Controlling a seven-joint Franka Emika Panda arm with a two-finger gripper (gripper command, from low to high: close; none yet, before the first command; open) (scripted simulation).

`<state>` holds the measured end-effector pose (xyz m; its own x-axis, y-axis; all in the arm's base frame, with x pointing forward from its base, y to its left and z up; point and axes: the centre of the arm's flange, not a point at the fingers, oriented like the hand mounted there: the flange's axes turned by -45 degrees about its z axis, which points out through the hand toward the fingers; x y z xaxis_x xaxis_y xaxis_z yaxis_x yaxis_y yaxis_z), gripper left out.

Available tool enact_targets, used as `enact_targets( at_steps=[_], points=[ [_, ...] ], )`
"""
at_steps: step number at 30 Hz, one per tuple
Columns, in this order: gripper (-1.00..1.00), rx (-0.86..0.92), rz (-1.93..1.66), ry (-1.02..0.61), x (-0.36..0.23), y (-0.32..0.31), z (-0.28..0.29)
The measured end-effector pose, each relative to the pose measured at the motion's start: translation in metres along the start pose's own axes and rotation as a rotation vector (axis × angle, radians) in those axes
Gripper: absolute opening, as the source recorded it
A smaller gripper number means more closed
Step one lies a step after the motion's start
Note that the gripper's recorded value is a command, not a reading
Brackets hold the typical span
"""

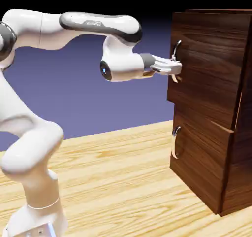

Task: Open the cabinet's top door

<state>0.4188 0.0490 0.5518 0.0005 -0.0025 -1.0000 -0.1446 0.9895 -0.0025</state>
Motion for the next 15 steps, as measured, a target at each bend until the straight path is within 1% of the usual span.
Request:
enact_targets(
  at_steps=[15],
  points=[
    [-1.0,-0.316,0.002,0.0,0.001,-0.058,-0.077]
  ],
)
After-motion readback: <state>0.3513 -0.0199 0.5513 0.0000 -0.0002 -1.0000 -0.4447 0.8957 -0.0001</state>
